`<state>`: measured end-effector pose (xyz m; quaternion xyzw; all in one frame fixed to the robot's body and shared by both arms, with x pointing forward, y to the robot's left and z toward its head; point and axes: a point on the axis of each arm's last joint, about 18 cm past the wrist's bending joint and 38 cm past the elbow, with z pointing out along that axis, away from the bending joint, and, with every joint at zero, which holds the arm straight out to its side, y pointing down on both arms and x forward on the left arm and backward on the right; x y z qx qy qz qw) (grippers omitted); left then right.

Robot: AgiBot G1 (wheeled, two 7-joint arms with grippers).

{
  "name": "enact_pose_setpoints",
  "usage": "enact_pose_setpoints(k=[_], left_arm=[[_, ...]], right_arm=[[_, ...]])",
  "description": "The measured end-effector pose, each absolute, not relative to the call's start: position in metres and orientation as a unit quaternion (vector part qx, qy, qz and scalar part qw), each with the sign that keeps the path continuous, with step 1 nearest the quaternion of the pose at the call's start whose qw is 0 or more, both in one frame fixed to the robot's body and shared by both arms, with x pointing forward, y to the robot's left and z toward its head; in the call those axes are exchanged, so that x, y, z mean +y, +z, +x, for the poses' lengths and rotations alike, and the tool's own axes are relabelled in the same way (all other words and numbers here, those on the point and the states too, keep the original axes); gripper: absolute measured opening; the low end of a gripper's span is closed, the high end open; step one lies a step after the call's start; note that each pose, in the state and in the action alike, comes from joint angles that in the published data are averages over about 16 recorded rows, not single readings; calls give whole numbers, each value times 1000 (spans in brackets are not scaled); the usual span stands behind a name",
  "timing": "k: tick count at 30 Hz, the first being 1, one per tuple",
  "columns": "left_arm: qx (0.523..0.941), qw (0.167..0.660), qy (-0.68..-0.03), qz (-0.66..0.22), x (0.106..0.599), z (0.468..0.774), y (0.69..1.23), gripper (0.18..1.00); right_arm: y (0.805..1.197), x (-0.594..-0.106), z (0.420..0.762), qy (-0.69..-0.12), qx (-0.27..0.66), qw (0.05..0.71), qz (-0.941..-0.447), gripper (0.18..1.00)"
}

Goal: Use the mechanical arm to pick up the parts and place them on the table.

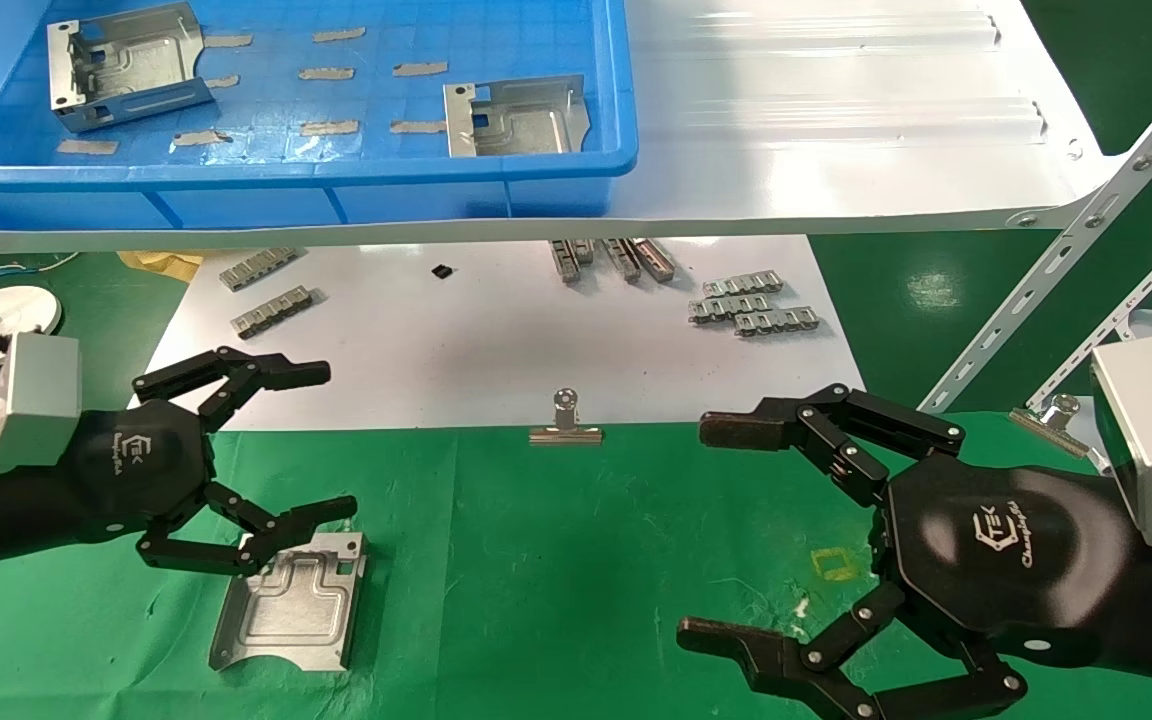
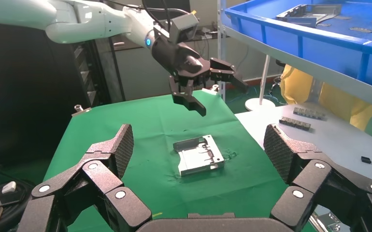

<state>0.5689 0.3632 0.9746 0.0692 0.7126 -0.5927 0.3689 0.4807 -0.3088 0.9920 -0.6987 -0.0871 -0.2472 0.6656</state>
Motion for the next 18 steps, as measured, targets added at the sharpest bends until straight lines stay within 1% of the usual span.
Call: enact_pose_setpoints(k=[18], left_arm=[[702, 303, -639, 86, 328, 525, 987, 1001]], right_arm=[[992, -309, 481, -247, -87, 666, -699, 1000]])
